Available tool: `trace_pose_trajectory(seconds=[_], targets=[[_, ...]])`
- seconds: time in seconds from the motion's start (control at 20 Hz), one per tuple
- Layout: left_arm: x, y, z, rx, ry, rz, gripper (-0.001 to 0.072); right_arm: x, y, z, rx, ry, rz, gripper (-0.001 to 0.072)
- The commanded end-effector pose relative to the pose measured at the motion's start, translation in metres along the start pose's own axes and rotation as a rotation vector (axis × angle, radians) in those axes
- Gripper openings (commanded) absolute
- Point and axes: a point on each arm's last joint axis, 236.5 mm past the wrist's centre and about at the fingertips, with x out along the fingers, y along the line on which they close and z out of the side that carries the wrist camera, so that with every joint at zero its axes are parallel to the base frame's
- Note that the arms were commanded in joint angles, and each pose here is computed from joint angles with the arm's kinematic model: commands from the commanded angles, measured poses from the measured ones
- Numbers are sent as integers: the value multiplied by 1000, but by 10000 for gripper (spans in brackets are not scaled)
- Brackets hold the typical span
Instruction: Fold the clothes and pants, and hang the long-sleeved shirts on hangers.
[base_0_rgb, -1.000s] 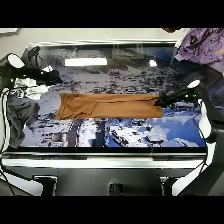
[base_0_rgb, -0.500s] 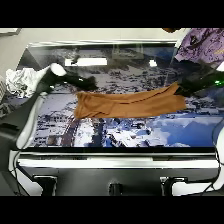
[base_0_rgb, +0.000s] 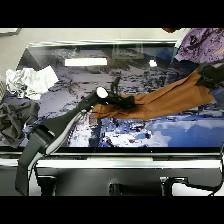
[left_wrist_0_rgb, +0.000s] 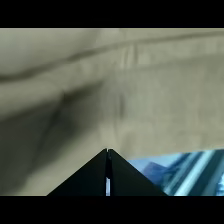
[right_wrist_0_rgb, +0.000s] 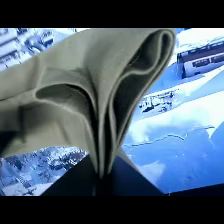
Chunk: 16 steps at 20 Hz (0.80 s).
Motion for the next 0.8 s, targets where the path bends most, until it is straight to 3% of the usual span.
trace_pose_trajectory(seconds=[0.0,0.25,0.75], targets=[[34,-29,-20,-25,7,-75,18,-20,4,-1,34,-19,2,26],[50,-67,-13,-12,-41,-144,19,-19,13,2,40,-28,39,26],[76,-71,-33,-83,-28,-179,18,-24,50,-8,59,16,192,25]])
